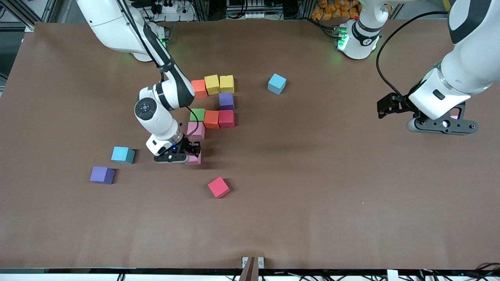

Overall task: Form number 2 with 11 blocks
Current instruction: 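Lower the light pink cube beside the first pink cube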

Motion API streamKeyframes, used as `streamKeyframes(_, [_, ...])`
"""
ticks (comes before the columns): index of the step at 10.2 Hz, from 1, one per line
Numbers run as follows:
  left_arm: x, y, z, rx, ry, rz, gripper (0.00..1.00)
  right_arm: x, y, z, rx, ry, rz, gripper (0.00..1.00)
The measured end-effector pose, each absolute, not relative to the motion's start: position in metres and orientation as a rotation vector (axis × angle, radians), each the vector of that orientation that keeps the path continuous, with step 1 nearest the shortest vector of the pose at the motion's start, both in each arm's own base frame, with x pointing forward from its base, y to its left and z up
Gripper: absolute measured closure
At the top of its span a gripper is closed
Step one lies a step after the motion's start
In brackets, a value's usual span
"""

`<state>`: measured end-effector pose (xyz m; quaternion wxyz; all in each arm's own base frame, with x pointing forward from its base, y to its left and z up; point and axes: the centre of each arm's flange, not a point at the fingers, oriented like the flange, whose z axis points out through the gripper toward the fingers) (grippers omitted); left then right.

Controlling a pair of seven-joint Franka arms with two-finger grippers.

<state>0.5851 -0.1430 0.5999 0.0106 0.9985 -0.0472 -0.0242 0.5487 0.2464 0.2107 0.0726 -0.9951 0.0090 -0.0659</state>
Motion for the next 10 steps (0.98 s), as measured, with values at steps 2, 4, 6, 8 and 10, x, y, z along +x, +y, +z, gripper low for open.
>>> streamKeyframes(2, [0.585,-0.143,0.6,3.116,-0.147,-0.075,0.0,0.542,0.247,0.211,-2.992,0.035,-0.187,0.48])
streamKeyframes(4, [0.585,-0.143,0.6,3.116,-0.147,-0.075,0.0,0.533,0.248,0.211,-2.995,0.038,-0.173,0.48])
streamKeyframes(6, [0.585,-0.143,0.6,3.116,-0.147,-0.075,0.0,0.529,0.249,0.211,-2.996,0.04,-0.167,0.48])
streamKeyframes(8, [0.585,-0.143,0.6,3.116,-0.147,-0.075,0.0,0.525,0.252,0.211,-2.995,0.057,-0.161,0.48])
streamKeyframes(10, [0.585,-0.143,0.6,3.116,-0.147,-0.076,0.0,0.521,0.256,0.211,-2.995,0.062,-0.155,0.48])
